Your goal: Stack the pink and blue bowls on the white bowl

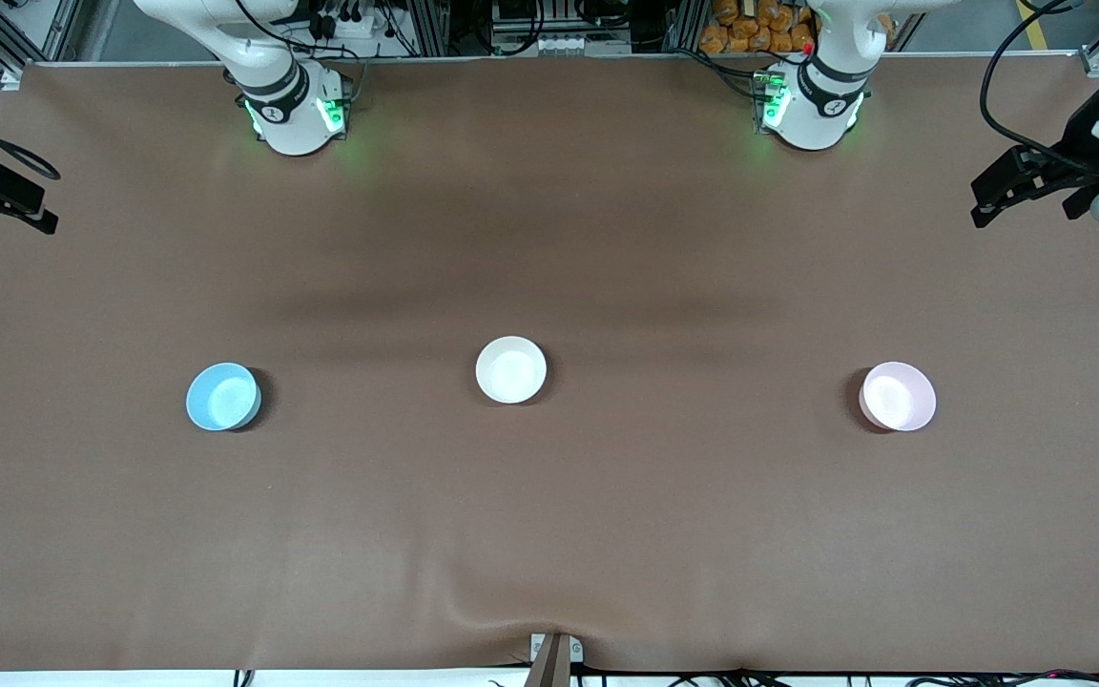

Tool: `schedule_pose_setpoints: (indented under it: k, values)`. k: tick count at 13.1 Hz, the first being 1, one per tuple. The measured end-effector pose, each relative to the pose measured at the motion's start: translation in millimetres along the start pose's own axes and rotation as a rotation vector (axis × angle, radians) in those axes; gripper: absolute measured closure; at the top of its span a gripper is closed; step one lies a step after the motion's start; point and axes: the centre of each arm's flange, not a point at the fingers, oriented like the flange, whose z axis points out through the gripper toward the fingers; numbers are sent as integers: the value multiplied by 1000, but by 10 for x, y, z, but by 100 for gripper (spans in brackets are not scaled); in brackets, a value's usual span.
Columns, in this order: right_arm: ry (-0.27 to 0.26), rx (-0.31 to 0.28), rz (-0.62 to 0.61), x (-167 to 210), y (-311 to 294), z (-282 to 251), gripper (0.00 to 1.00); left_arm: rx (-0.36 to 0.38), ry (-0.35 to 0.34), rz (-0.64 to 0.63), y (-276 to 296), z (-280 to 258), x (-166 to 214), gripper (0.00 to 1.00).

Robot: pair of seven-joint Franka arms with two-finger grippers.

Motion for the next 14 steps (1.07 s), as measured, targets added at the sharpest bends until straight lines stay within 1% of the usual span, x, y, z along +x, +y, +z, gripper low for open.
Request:
schedule_pose_setpoints:
  k: [7, 14]
  values:
    - [-9, -1, -17, 33, -92, 48, 0, 1, -7, -36, -184, 33, 49, 0]
    - [-19, -2, -29, 65, -159, 98, 0, 4, -49, -30, -185, 204, 125, 0]
